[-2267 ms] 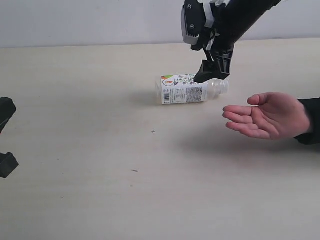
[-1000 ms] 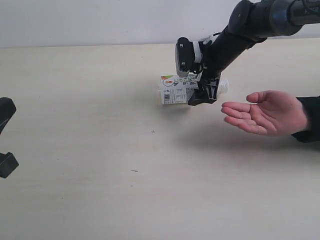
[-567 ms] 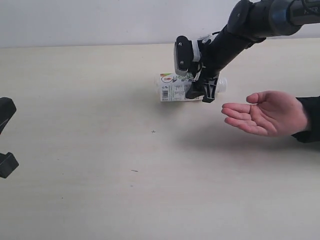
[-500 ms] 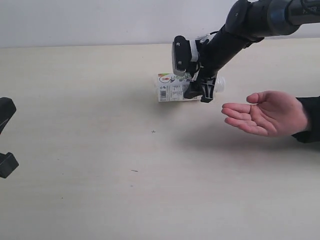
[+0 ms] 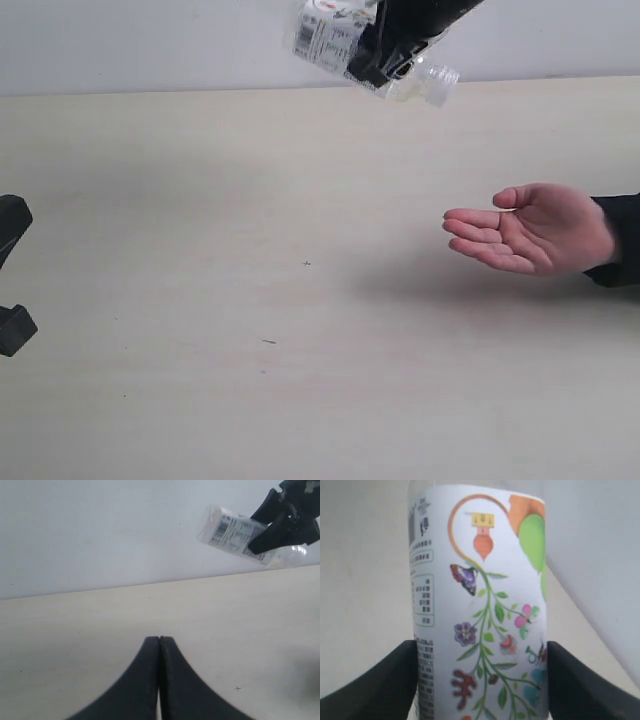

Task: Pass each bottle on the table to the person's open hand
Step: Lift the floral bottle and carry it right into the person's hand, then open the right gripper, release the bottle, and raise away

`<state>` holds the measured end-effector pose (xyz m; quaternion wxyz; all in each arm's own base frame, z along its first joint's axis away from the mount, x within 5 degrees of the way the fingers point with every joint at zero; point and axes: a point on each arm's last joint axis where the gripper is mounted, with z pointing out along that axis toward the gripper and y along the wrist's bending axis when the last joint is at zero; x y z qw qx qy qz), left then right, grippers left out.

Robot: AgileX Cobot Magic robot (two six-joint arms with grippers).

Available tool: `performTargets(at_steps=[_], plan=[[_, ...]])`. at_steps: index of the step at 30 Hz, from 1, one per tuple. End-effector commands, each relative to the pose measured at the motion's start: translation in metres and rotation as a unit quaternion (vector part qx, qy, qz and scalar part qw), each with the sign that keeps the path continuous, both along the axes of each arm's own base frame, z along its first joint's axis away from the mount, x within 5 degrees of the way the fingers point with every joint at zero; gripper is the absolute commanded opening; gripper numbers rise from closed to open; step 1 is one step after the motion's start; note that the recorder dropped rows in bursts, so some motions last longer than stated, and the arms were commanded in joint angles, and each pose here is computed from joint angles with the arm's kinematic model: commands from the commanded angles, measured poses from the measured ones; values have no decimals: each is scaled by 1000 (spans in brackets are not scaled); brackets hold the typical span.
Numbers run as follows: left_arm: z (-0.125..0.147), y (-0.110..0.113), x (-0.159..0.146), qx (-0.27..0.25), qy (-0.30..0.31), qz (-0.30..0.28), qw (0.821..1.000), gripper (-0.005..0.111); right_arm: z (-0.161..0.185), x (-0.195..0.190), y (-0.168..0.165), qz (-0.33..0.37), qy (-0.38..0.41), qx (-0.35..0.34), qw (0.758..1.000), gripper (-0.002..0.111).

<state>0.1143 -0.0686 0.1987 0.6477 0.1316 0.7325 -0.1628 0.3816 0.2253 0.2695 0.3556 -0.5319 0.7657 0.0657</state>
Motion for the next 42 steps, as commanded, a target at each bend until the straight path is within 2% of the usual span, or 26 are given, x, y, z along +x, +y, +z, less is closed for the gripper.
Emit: performTargets(at_steps=[1,3,6,10,15,22,26,29,32,42], plan=[[0,1,-1,0,-7,3,1000,0,33,-9,-18,-164,40,45,985,0],[0,1,-1,0,-7,3,1000,0,40,-15,-31,-248,66,37,966,0],[0,1,-1,0,-7,3,1000,0,46,-27,-48,-312,91,-15,945,0],[0,1,-1,0,-7,3,1000,0,50,-41,-59,-341,128,-51,930,0],[0,1,-1,0,-7,3,1000,0,61,-52,-65,-384,151,-37,910,0],[0,1,-1,0,-7,3,1000,0,70,-82,-81,-399,163,-39,902,0],[0,1,-1,0,-7,3,1000,0,47,-113,-97,-400,149,-2,904,0],[0,1,-1,0,-7,3,1000,0,3,-121,-97,-416,154,48,895,0],[0,1,-1,0,-7,3,1000,0,-33,-123,-98,-420,163,48,892,0],[0,1,-1,0,-7,3,1000,0,-43,-120,-101,-444,163,22,881,2]])
